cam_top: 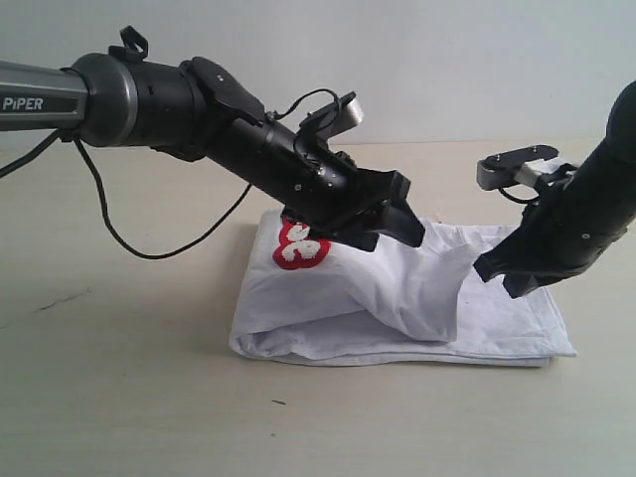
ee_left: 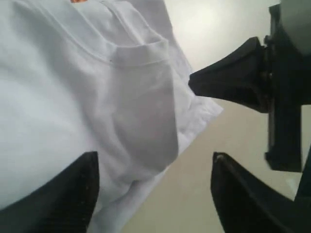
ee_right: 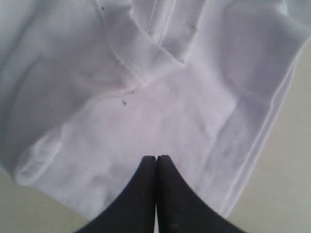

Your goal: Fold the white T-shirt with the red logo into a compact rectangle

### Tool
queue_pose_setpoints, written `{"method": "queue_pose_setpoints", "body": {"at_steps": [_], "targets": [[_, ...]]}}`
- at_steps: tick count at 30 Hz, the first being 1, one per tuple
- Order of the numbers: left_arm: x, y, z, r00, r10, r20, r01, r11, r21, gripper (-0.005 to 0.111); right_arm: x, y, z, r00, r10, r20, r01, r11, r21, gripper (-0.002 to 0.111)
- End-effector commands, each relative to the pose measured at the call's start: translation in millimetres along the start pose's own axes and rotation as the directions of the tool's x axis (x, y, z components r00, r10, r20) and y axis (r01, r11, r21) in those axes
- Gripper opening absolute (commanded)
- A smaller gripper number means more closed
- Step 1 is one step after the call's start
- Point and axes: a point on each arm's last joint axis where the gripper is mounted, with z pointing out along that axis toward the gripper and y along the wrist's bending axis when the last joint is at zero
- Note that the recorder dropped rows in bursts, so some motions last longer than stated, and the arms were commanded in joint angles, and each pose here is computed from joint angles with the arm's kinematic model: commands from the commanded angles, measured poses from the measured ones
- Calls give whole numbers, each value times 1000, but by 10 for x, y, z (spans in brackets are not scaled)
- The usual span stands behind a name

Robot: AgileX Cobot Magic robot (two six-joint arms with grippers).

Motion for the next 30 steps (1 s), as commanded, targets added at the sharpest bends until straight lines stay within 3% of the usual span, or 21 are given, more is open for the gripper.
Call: {"method": "queue_pose_setpoints", "body": {"at_steps": [1, 13, 16, 23, 30], "targets": [[-22, 179, -187, 999, 11, -34, -13, 998, -61, 64, -84, 82, -35, 987, 140, 73, -134, 987, -91, 0], [-42, 539, -716, 997, -42, -68, 36, 996, -82, 63, -122, 119, -22, 967, 239, 92, -224, 963, -150, 1], [-2, 586, -735, 993, -22, -113, 8, 993, -119, 63, -138, 147, -28, 955, 280, 95, -259, 947, -188, 14], [88, 678, -724, 985, -27, -168, -5, 982, -190, 63, -86, 210, -35, 958, 286, 25, -272, 932, -239, 59], [101, 688, -715, 985, -31, -168, -2, 981, -193, 63, -80, 246, 128, 934, 355, 39, -329, 899, -290, 63]]}}
